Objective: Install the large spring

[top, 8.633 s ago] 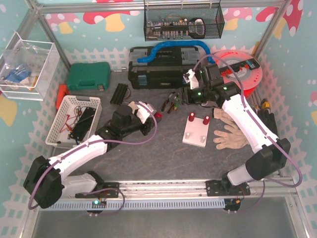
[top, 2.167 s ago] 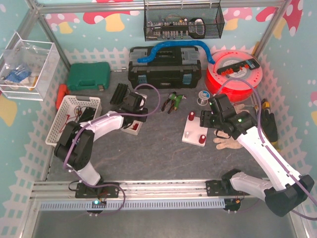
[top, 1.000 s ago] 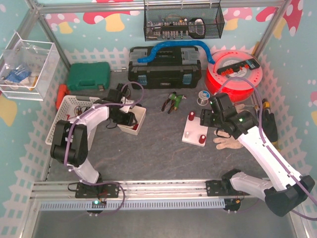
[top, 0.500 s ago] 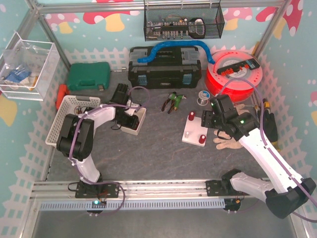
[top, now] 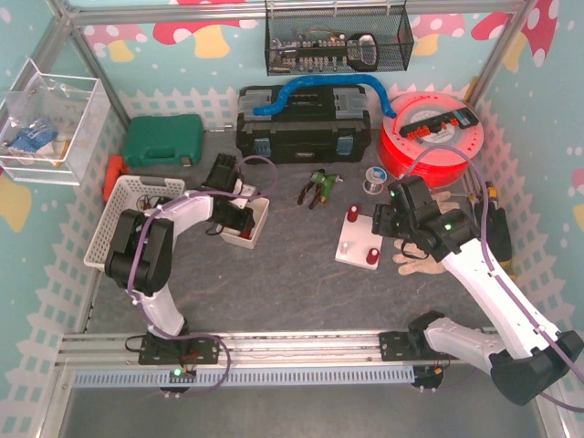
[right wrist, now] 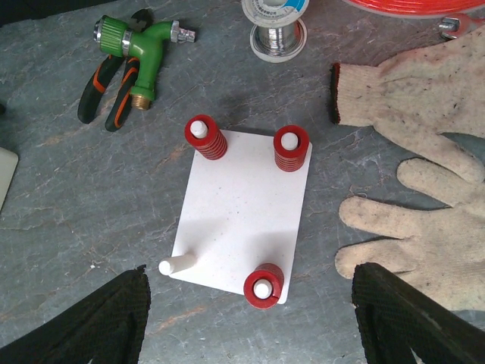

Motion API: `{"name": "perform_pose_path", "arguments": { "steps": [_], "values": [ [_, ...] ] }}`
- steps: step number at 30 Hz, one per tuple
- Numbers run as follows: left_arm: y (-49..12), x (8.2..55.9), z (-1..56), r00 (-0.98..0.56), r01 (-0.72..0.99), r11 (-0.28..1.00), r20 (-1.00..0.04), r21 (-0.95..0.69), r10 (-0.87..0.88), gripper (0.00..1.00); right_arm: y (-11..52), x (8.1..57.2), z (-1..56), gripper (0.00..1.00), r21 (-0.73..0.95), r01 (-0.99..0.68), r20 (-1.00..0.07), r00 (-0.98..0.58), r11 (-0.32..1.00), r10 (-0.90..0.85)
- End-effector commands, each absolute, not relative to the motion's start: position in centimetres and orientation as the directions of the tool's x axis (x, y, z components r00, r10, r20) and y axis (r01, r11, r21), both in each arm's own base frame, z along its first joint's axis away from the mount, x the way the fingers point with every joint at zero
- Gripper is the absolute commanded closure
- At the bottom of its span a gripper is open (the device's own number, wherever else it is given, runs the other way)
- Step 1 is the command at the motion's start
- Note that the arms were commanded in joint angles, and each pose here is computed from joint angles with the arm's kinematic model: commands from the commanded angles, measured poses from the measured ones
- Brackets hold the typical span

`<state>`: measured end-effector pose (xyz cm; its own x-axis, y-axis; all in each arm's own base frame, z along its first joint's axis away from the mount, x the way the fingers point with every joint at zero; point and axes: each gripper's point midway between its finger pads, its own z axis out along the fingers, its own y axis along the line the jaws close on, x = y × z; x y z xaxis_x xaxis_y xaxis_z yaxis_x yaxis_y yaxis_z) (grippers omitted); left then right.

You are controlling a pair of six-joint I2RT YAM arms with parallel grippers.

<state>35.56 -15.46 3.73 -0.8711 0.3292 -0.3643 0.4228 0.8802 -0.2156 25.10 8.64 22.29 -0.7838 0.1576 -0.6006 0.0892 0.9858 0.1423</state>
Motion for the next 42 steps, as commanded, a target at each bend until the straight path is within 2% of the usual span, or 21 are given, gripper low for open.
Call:
{"name": "perform_pose_path", "arguments": {
  "steps": [1,10,22,26,33,37,42],
  "values": [
    [-15.9,37.5,4.9,-0.843,0.447,0.876,-0.415,-0.184,0.343,0.79,8.0,24.9,21.9,0.26,0.128,0.123,-0.593,-0.786,0.984,0.175],
    [-15.8,38.8,5.8,-0.825,0.453,0.879,-0.444,-0.147,0.351,0.81,8.0,24.9,21.8,0.26,0.134,0.126,-0.590,-0.787,0.983,0.181],
    [-15.4,37.7,4.9,-0.865,0.389,0.906,-0.405,-0.169,0.296,0.53,8.1,24.9,22.1,0.26,0.143,0.124,-0.596,-0.781,0.982,0.185],
    [-15.6,36.8,4.7,-0.878,0.369,0.914,-0.385,-0.168,0.284,0.50,8.0,24.8,22.1,0.26,0.146,0.131,-0.597,-0.779,0.981,0.192],
    [-15.3,35.6,2.5,-0.901,0.344,0.930,-0.327,-0.133,0.286,0.54,8.1,24.9,22.1,0.26,0.150,0.132,-0.596,-0.779,0.980,0.196],
    [-15.3,35.6,2.5,-0.897,0.345,0.931,-0.332,-0.116,0.291,0.63,8.1,24.8,22.1,0.26,0.153,0.134,-0.596,-0.778,0.979,0.200],
    [-15.5,36.7,4.7,-0.868,0.358,0.929,-0.401,-0.099,0.291,0.78,8.1,24.9,22.4,0.26,0.164,0.139,-0.599,-0.772,0.977,0.211]
  ]
}}
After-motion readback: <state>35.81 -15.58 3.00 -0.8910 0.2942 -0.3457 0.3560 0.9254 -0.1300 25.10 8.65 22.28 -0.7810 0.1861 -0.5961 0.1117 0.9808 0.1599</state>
